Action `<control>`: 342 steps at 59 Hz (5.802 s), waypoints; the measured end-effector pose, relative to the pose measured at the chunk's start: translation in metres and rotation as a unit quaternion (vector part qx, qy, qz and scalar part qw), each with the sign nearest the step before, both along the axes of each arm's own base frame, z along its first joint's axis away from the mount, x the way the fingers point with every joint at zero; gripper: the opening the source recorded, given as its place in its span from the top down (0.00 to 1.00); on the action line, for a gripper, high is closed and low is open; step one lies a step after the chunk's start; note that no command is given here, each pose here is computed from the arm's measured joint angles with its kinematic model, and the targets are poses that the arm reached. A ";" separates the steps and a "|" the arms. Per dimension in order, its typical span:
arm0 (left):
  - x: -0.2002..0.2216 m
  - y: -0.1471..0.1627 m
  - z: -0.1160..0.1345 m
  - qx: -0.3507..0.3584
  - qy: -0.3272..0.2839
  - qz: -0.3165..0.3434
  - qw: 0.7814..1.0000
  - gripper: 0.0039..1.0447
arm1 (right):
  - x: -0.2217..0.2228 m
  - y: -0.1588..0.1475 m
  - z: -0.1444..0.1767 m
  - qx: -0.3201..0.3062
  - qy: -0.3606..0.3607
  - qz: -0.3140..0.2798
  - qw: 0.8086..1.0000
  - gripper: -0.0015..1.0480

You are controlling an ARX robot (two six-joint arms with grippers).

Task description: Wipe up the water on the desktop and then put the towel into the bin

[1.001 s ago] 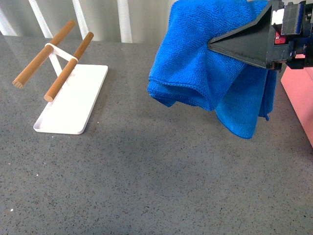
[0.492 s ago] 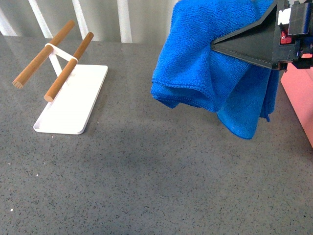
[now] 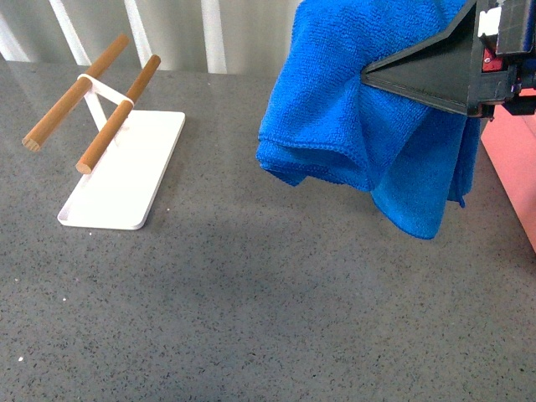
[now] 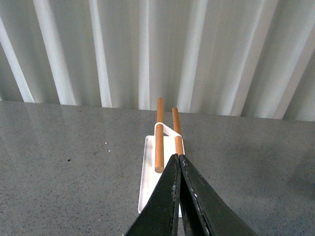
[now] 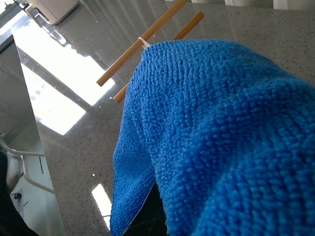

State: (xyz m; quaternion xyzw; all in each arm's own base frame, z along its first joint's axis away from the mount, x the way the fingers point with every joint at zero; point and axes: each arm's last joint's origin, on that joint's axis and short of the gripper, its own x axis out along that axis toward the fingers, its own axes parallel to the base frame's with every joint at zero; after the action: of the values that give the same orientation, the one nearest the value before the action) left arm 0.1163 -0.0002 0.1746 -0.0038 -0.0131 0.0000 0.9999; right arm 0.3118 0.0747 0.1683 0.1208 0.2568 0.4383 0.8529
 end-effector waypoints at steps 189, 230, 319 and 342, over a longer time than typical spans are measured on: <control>-0.020 0.000 -0.004 0.001 0.003 -0.001 1.000 0.06 | 0.126 0.109 -0.103 -0.488 0.044 0.057 0.870 0.96; -0.020 0.000 -0.004 0.001 0.003 -0.001 1.000 0.06 | 0.073 0.040 0.047 -0.388 -0.074 -0.081 0.915 0.96; -0.020 0.000 -0.004 0.001 0.003 -0.001 1.000 0.06 | 0.073 -0.140 0.099 -0.447 0.174 -0.364 0.798 0.96; -0.020 0.000 -0.004 0.001 0.003 -0.001 1.000 0.06 | 0.061 -0.151 0.098 -0.439 0.172 -0.376 0.798 0.89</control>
State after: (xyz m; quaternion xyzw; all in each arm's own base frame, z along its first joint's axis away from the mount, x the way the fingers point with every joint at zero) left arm 0.0965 -0.0002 0.1709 -0.0026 -0.0098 -0.0012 0.9999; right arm 0.3728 -0.0766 0.2664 -0.1058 0.4988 -0.1041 0.8539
